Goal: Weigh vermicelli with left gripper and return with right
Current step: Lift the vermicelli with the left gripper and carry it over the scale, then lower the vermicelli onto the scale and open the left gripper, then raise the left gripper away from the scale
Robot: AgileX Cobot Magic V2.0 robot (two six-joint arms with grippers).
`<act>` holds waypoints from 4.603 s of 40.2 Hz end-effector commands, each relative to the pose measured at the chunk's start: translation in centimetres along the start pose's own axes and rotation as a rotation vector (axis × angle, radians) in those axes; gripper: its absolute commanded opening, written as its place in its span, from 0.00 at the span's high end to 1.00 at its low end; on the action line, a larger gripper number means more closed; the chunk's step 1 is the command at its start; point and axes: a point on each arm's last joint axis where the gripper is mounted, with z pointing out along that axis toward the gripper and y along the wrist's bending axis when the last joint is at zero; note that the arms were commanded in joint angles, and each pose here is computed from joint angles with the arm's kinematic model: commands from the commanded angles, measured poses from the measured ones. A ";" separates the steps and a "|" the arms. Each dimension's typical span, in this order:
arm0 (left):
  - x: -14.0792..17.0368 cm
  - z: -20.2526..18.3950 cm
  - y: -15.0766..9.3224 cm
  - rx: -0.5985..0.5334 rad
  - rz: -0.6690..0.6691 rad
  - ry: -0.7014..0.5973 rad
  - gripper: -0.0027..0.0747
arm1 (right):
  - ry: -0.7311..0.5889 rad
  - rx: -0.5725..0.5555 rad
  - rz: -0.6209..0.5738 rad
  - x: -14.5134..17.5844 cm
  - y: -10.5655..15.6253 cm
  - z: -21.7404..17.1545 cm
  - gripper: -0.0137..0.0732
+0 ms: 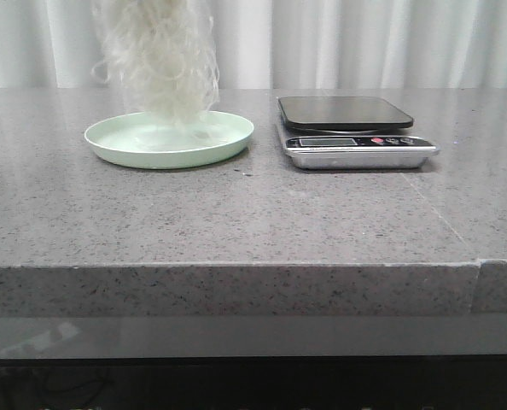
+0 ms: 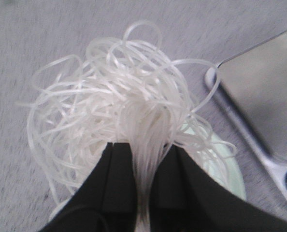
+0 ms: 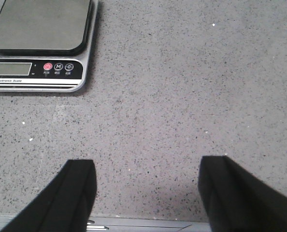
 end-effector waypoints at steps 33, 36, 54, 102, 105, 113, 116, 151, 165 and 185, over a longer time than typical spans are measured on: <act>-6.5 2.0 -10.9 0.241 0.037 -0.455 0.76 | -0.085 0.001 0.001 -1.4 0.0 -0.5 0.19; -6.2 3.4 -11.3 0.246 0.035 -0.437 0.76 | -0.085 0.001 0.001 -1.4 0.0 -0.5 0.19; -3.3 7.9 -12.0 0.246 0.057 -0.222 0.57 | -0.085 0.001 0.001 -1.4 0.0 -0.5 0.19; -5.3 -15.5 -7.1 0.149 0.128 -0.364 0.41 | -0.084 0.001 0.001 -1.4 0.0 -0.5 0.19; -4.2 -17.1 -6.7 0.149 0.127 -0.375 0.41 | -0.084 0.001 0.001 -1.4 0.0 -0.5 0.19; 0.3 -20.3 -5.6 0.152 0.129 -0.399 0.41 | -0.084 0.001 0.001 -1.4 0.0 -0.5 0.19; 2.5 -21.2 -5.3 0.154 0.129 -0.417 0.41 | -0.084 0.001 0.001 -1.4 0.0 -0.5 0.19; 22.8 -27.3 -2.2 0.181 0.099 -0.488 0.41 | -0.087 0.001 0.001 -1.4 0.0 -0.5 0.19; 23.3 -27.3 -2.2 0.181 0.100 -0.478 0.41 | -0.015 -0.134 -0.109 -1.9 2.5 1.0 0.19; 23.3 -27.3 -2.2 0.181 0.100 -0.478 0.41 | 0.049 -0.251 -0.198 -9.2 8.2 6.9 0.19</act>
